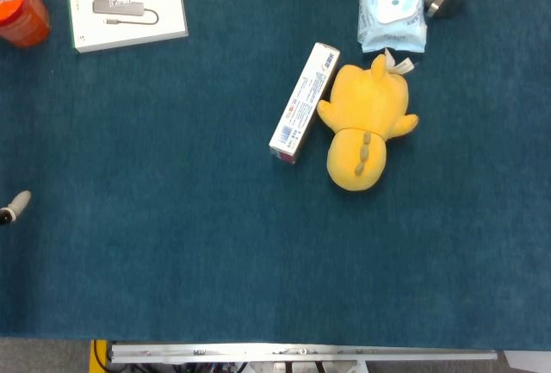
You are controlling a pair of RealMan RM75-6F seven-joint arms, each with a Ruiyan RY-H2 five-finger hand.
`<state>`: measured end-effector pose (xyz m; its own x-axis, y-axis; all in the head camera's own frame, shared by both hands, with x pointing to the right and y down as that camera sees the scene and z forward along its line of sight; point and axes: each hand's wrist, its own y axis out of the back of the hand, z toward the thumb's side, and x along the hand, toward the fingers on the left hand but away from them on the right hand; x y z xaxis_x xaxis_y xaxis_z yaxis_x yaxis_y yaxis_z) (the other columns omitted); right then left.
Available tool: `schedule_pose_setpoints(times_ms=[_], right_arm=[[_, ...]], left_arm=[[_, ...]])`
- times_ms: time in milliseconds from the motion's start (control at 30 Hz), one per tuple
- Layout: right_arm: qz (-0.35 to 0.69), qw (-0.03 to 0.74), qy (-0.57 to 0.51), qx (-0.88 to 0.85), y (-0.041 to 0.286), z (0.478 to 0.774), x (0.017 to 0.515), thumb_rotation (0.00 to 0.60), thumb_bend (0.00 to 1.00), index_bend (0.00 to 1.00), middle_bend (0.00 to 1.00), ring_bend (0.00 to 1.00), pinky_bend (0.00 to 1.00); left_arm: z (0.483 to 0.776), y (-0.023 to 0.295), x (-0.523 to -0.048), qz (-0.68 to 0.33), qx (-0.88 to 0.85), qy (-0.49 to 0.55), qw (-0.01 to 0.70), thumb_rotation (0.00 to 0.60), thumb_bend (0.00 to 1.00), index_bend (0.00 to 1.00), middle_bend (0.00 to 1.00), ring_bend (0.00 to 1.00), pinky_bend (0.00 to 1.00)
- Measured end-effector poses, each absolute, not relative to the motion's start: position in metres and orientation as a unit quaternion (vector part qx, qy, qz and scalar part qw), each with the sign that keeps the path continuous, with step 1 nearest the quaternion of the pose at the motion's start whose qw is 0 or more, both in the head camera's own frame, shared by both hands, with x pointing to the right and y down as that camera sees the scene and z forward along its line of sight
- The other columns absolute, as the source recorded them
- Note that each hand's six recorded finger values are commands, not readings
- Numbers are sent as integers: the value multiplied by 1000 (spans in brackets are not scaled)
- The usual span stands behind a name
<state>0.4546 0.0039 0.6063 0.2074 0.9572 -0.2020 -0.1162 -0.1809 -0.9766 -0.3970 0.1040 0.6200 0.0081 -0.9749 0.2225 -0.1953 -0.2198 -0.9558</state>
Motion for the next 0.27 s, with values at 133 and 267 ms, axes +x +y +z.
schedule_pose_setpoints(times_ms=[133,267], right_arm=[[526,508,-380,-566,21,601,475,600,0,0,0,0,0],[532,499,-391,-562,36,597,487,600,0,0,0,0,0]], left_arm=[[620,104,-394,-503,-599,489,386,600,148,93,62,7,32],[620,105,-393,-503,-600,487,386,600,148,93,62,7,32]])
